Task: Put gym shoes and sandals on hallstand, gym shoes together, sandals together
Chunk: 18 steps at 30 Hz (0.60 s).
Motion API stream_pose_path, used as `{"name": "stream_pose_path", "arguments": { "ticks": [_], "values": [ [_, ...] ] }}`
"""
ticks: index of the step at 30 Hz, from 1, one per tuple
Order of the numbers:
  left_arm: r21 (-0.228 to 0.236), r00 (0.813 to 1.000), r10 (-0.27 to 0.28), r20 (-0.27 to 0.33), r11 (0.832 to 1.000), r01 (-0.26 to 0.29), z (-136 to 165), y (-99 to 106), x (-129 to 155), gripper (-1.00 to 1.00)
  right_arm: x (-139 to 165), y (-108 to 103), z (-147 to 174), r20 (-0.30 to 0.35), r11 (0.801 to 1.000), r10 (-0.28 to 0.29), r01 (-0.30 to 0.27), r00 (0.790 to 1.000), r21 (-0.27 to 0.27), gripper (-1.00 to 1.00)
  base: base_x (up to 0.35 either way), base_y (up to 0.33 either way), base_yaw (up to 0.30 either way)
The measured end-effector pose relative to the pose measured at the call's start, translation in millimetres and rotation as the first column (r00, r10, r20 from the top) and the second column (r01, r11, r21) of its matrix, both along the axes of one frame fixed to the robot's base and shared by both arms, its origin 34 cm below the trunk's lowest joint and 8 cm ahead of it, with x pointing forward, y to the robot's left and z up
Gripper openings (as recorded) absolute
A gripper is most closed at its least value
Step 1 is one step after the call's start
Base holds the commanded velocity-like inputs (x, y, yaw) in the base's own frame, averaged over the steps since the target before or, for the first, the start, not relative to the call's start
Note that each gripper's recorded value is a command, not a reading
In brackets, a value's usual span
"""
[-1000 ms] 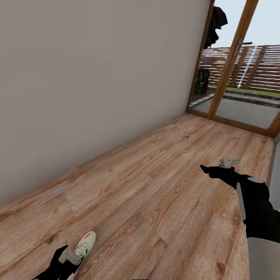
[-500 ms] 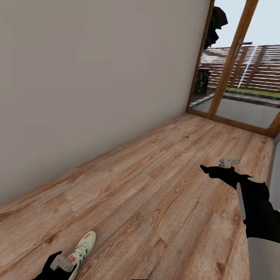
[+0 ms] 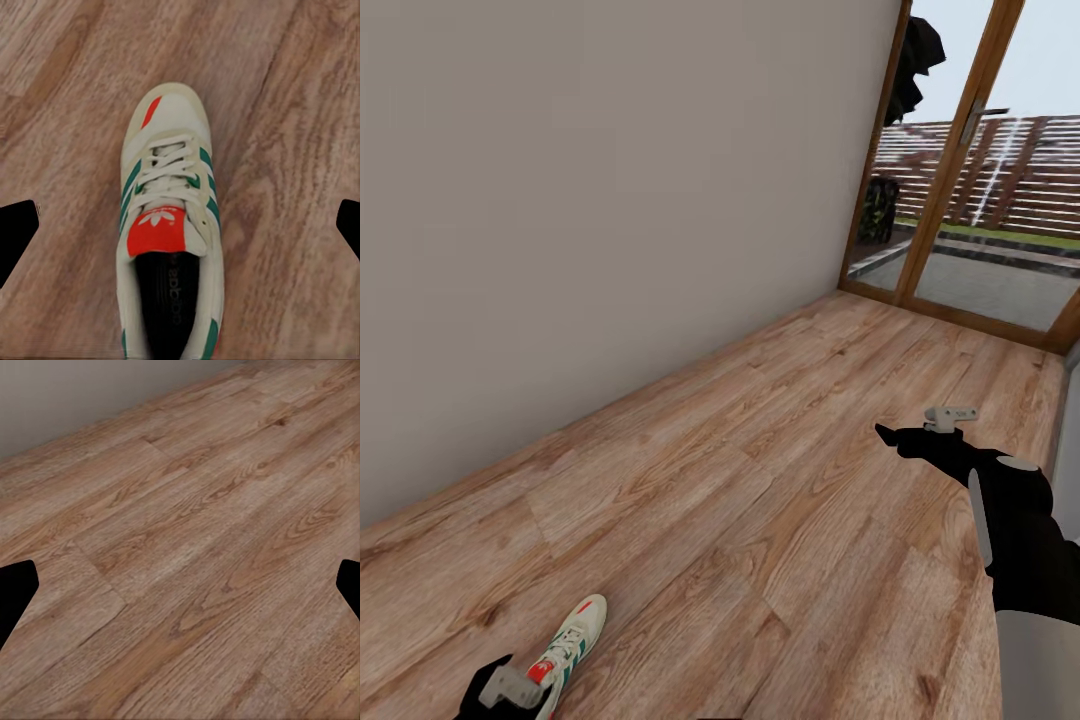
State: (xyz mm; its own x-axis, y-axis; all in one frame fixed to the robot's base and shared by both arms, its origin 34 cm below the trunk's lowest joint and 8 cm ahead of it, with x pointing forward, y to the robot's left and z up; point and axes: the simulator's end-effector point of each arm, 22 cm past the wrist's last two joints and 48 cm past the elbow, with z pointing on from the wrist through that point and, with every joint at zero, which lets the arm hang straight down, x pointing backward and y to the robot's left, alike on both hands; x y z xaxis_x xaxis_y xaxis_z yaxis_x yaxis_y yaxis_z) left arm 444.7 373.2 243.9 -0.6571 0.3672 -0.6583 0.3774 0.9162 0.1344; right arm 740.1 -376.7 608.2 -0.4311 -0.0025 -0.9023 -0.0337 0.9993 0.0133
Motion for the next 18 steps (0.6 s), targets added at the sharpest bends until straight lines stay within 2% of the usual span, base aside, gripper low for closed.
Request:
{"name": "stream_pose_path", "arguments": {
  "ticks": [5, 6, 18],
  "values": [
    [-0.007, 0.998, 0.068, 0.012, 0.998, -0.068, 2, 13, 1, 1.00, 0, -1, 0, -0.001, 1.000, -0.001, 0.001, 1.000, -0.002, 1.00, 0.000, 0.000, 0.000],
    [-0.013, 0.994, 0.104, 0.018, 0.995, -0.104, 3, 19, 1, 1.00, 0, -1, 0, 0.000, 1.000, -0.002, 0.002, 1.000, -0.002, 1.00, 0.000, 0.000, 0.000],
    [-0.018, 0.990, 0.138, 0.021, 0.990, -0.137, 3, 24, 0, 1.00, 0, -1, 5, 0.011, 1.000, -0.003, 0.003, 1.000, -0.005, 1.00, 0.000, 0.000, 0.008]
  ]
}}
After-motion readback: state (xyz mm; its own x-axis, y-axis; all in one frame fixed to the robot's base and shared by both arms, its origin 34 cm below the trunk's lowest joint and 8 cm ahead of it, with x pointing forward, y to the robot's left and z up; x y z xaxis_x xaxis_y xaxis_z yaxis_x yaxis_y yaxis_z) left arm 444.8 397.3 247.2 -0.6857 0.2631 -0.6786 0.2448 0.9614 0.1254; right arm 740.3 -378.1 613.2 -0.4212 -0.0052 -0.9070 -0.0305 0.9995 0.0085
